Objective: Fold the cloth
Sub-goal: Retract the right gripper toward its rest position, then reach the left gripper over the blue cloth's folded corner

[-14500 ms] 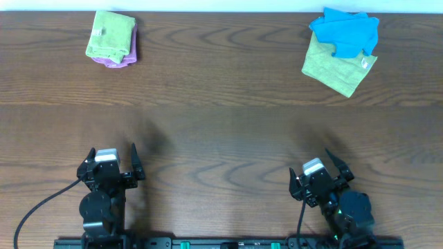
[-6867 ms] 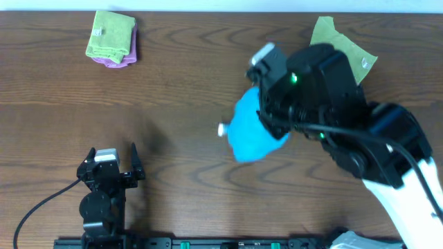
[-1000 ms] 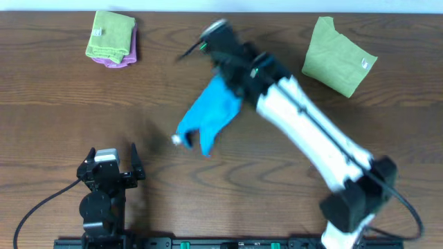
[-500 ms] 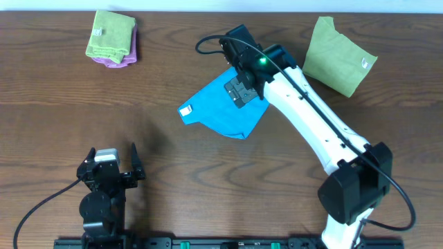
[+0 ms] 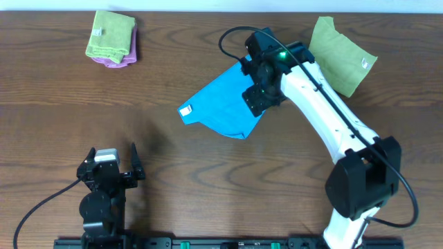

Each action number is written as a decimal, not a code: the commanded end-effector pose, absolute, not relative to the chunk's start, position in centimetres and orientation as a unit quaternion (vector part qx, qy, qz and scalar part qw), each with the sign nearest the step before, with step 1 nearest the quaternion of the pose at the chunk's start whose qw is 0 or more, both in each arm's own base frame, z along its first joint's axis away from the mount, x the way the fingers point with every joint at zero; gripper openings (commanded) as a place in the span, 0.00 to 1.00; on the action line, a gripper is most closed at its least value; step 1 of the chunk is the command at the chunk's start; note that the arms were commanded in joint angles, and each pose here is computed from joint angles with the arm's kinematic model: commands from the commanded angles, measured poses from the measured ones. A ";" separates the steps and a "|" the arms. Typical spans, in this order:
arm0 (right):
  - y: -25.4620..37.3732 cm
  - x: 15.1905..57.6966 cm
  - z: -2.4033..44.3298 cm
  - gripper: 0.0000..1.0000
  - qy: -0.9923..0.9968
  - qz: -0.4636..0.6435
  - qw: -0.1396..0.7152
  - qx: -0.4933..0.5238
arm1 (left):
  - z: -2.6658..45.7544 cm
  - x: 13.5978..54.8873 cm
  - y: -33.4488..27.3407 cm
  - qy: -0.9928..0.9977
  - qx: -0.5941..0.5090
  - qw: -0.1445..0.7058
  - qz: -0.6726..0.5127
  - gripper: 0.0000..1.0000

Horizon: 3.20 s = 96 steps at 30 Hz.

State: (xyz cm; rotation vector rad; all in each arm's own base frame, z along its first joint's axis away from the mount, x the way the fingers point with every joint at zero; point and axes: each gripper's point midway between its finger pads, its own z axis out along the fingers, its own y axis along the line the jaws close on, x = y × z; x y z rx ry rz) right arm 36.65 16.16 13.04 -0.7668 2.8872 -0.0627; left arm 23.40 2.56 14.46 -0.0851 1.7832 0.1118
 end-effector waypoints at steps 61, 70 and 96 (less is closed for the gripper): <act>11.6 21.9 22.6 0.99 0.859 0.198 0.464 -0.091 | 24.1 28.1 -8.3 0.739 0.062 0.620 -0.258 0.95; 8.6 21.3 28.0 0.99 0.852 0.153 0.499 -0.039 | 24.3 36.9 -15.6 0.839 0.171 0.456 -0.241 0.95; 5.0 18.8 29.6 0.99 0.872 0.098 0.480 0.005 | 6.7 45.4 -31.7 0.872 0.387 0.293 -0.063 0.95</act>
